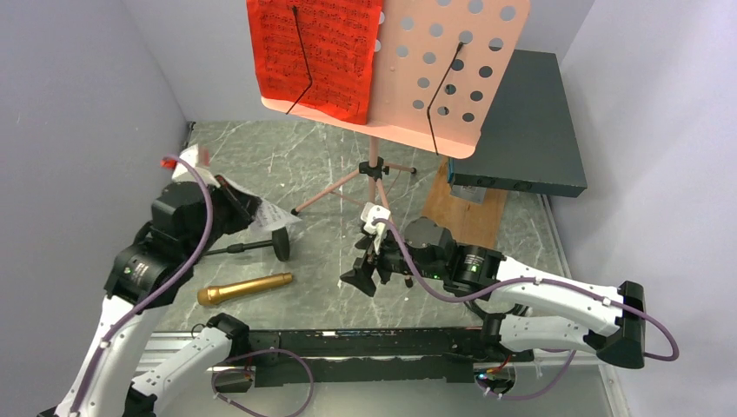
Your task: Set up the instrument practice props
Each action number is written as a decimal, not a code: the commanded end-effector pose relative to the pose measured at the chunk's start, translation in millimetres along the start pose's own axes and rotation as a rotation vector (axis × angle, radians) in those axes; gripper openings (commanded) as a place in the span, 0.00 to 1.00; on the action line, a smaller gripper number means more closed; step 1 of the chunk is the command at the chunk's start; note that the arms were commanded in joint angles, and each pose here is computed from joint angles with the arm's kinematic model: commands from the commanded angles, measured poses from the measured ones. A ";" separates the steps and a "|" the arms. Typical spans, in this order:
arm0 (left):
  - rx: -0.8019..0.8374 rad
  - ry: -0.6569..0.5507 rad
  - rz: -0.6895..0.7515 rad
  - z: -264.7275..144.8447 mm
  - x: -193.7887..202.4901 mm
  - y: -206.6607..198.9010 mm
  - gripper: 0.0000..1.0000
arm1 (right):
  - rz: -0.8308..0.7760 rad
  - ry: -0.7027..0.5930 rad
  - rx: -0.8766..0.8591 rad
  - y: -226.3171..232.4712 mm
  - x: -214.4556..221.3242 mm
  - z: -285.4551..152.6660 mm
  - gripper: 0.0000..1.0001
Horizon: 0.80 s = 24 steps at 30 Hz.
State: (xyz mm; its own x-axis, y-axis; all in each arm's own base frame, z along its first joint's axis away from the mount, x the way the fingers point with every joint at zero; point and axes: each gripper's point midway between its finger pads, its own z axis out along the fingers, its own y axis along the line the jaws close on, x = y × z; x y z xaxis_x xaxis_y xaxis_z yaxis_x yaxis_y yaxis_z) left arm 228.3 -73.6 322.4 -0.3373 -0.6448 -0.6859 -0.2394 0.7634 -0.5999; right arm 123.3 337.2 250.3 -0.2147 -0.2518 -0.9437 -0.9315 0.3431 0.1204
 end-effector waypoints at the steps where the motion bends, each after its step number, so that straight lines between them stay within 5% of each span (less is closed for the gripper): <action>1: 0.658 0.173 0.655 -62.9 22.4 -84.7 0.00 | -0.041 -0.061 0.029 -2.6 -33.3 -9.4 0.82; 6: 0.809 0.428 0.802 -99.0 53.1 -80.7 0.00 | -0.060 -0.163 0.004 4.9 -64.1 -33.0 0.82; 13: 1.064 0.603 0.861 -134.9 85.2 -77.9 0.00 | -0.068 -0.253 -0.019 15.6 -109.2 -71.7 0.83; 24: 1.357 0.689 0.841 -179.3 97.6 -90.2 0.00 | -0.025 -0.275 -0.068 26.4 -118.6 -82.6 0.85</action>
State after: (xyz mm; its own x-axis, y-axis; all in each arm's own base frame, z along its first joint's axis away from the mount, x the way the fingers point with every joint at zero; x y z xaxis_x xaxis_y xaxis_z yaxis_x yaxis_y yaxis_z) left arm 74.5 -194.3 369.2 -0.4011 0.2932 -0.8678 0.9136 0.1966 -0.3558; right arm 106.7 297.8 375.9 -0.0885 -0.0201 -0.9959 -0.9473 0.3108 0.0779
